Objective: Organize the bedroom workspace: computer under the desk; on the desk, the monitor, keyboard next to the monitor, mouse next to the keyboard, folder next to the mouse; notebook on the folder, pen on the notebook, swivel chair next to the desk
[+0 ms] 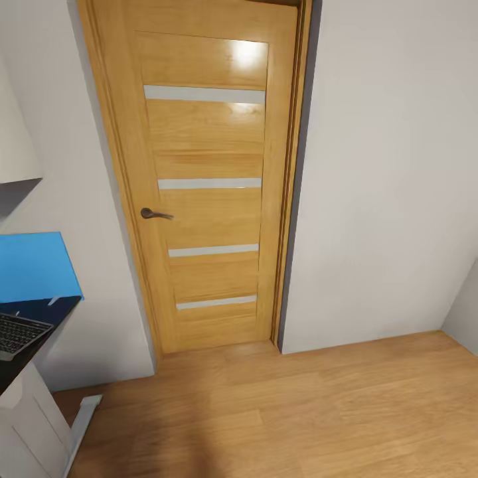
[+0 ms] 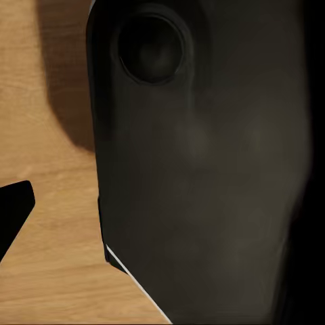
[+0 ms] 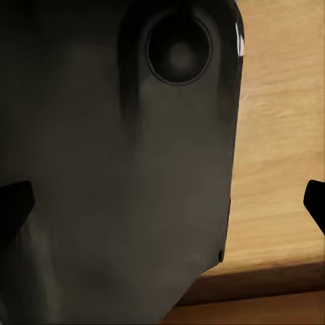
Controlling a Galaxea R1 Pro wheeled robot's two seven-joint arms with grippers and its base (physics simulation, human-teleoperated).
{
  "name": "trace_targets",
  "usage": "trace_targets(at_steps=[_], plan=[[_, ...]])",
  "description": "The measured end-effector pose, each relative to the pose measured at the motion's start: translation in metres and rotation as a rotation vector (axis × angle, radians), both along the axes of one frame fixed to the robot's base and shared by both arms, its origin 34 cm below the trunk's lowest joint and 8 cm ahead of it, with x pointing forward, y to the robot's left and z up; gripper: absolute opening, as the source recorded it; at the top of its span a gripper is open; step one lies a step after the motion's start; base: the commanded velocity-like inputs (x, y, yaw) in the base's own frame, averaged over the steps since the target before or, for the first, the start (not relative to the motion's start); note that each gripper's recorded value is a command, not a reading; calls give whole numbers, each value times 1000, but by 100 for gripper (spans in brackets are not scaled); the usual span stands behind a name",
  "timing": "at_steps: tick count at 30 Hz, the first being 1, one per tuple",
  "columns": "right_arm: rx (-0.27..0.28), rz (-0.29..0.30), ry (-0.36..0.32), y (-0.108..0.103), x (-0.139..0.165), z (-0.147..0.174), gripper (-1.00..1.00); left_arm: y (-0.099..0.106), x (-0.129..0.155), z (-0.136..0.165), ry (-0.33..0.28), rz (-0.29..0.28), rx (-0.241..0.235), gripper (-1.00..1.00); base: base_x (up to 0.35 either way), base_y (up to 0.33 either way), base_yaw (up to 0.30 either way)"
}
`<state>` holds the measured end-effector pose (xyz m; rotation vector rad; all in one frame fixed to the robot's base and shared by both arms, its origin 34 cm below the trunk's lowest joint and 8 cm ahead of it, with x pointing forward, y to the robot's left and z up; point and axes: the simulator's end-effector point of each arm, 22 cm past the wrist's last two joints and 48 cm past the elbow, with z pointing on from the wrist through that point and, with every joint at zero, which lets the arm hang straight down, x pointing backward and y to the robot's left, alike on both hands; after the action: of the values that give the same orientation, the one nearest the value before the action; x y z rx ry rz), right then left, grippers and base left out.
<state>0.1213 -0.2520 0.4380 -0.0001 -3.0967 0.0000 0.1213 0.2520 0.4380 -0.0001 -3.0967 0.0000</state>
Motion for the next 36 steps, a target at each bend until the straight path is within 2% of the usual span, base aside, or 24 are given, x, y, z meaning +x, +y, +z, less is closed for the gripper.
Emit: trace_targets(at_steps=[6,9,18,22,23,24,27,29,30,31,35,36], plan=[[25,-2,-8,20,5,0,100,-23,9,0,-21,4,-34,100,0,0,0],[14,-2,-19,12,10,5,100,-37,4,6,-16,6,-51,100,0,0,0],[-7,-7,-40,-4,16,20,100,-33,-1,21,-12,4,-43,100,0,0,125],[-9,-9,-62,-5,21,26,100,-22,8,27,-32,4,-27,100,0,0,241],[-8,-9,-121,-4,34,28,100,-21,13,28,-43,4,-25,100,0,0,249],[-8,-9,-140,-4,39,30,100,-20,16,30,-49,4,-25,100,0,0,254],[-6,-9,-285,-3,71,40,100,-19,48,36,-116,5,-23,100,0,0,264],[-5,-10,-342,-2,83,47,100,-19,63,40,-148,5,-23,100,0,0,274],[-5,-9,-398,-1,96,52,100,-19,80,44,-183,6,-23,100,0,0,281],[-4,-8,-508,-1,129,63,100,-22,115,51,-256,8,-28,100,0,0,282],[-4,-8,-671,-1,190,91,100,-33,178,76,-397,15,-43,100,0,0,284],[-4,-8,-688,-1,197,95,100,-34,185,81,-414,16,-45,100,0,0,284]])
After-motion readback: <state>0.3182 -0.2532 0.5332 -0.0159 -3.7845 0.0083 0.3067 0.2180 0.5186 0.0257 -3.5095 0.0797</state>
